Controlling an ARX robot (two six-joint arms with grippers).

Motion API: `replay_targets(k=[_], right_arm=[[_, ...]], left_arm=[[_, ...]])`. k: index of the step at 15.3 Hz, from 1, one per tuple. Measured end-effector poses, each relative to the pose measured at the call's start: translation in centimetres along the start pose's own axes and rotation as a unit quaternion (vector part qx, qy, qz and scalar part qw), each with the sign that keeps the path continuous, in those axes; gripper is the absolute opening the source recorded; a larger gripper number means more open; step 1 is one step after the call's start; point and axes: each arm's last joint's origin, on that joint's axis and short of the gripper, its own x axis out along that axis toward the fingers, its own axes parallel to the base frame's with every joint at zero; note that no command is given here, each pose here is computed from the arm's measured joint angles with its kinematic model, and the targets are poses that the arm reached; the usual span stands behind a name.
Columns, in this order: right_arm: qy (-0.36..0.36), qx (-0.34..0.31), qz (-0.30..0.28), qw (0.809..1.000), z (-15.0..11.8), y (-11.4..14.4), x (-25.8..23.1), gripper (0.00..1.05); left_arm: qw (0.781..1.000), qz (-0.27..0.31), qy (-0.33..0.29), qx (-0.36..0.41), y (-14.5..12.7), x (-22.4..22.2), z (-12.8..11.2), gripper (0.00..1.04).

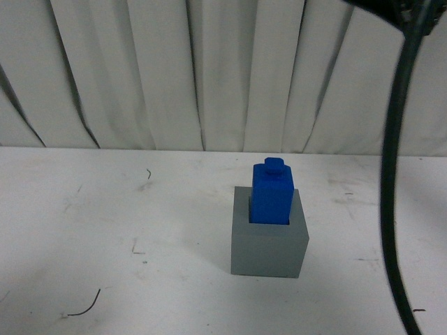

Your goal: Insert blue part into gray base

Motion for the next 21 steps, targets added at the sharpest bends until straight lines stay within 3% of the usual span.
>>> replay_targets(k=[2, 3, 6, 7, 9, 10, 13, 21], right_arm=[[-0.013, 0.065, -0.164, 0.984, -3.2, -0.6, -4.7, 0.98], [-0.026, 0.094, -0.218, 0.971, -4.6, -0.6, -7.1, 0.98], [-0.057, 0.168, -0.302, 0.937, -7.4, 0.8, -15.6, 0.97], [0.01, 0.278, -0.317, 0.907, -6.9, 2.6, -17.7, 0.82], [0.049, 0.354, -0.288, 0.888, -6.3, 7.7, -20.6, 0.58], [0.049, 0.362, -0.293, 0.883, -5.6, 9.7, -22.1, 0.43], [0.02, 0.348, -0.298, 0.888, -4.8, 12.6, -22.3, 0.05], [0.023, 0.354, -0.294, 0.888, -5.2, 17.3, -22.0, 0.02]], left_arm=[[1.0, 0.0, 0.0, 0.0, 0.0, 0.0, 0.0, 0.98], [1.0, 0.0, 0.0, 0.0, 0.0, 0.0, 0.0, 0.98], [1.0, 0.0, 0.0, 0.0, 0.0, 0.0, 0.0, 0.98], [1.0, 0.0, 0.0, 0.0, 0.0, 0.0, 0.0, 0.98], [1.0, 0.0, 0.0, 0.0, 0.0, 0.0, 0.0, 0.98], [1.0, 0.0, 0.0, 0.0, 0.0, 0.0, 0.0, 0.98], [1.0, 0.0, 0.0, 0.0, 0.0, 0.0, 0.0, 0.98], [1.0, 0.0, 0.0, 0.0, 0.0, 0.0, 0.0, 0.98]])
